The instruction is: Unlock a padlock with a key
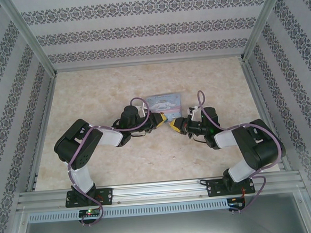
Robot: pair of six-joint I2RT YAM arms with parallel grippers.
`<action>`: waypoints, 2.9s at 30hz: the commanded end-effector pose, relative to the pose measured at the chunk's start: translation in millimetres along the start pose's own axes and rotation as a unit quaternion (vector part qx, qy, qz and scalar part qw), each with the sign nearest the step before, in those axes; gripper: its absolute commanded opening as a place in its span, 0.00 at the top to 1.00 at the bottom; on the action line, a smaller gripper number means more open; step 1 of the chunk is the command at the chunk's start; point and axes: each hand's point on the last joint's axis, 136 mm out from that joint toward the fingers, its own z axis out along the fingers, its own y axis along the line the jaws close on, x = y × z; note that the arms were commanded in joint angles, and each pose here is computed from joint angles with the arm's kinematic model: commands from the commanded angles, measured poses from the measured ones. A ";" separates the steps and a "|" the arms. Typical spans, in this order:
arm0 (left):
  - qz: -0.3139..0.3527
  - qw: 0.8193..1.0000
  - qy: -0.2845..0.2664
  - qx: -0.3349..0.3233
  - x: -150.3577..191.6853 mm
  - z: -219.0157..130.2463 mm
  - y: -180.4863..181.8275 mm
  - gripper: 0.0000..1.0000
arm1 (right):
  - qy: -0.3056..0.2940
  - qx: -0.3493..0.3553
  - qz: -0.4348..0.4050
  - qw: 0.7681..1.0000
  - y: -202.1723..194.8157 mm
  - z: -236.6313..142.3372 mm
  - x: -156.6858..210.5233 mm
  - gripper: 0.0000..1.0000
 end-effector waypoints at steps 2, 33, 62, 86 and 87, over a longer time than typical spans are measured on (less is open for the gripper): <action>0.021 0.999 -0.017 0.031 -9.6 -3.5 -17.3 1.00 | 0.004 0.007 -0.004 1.000 -10.4 -1.5 8.7 1.00; 0.017 0.999 -0.016 0.024 -9.4 -1.5 -11.3 1.00 | -0.002 -0.018 -0.017 1.000 18.5 0.3 -0.8 1.00; 0.017 0.999 -0.015 0.029 -7.8 -1.4 -13.0 1.00 | 0.002 -0.027 -0.026 0.999 32.3 8.8 0.8 1.00; 0.011 0.996 0.010 0.083 5.3 -3.4 -43.5 1.00 | -0.009 -0.038 -0.010 0.999 34.3 11.9 -31.0 1.00; 0.011 0.997 0.011 0.082 5.7 -3.3 -43.0 1.00 | -0.009 -0.039 -0.009 0.999 34.6 11.6 -31.5 1.00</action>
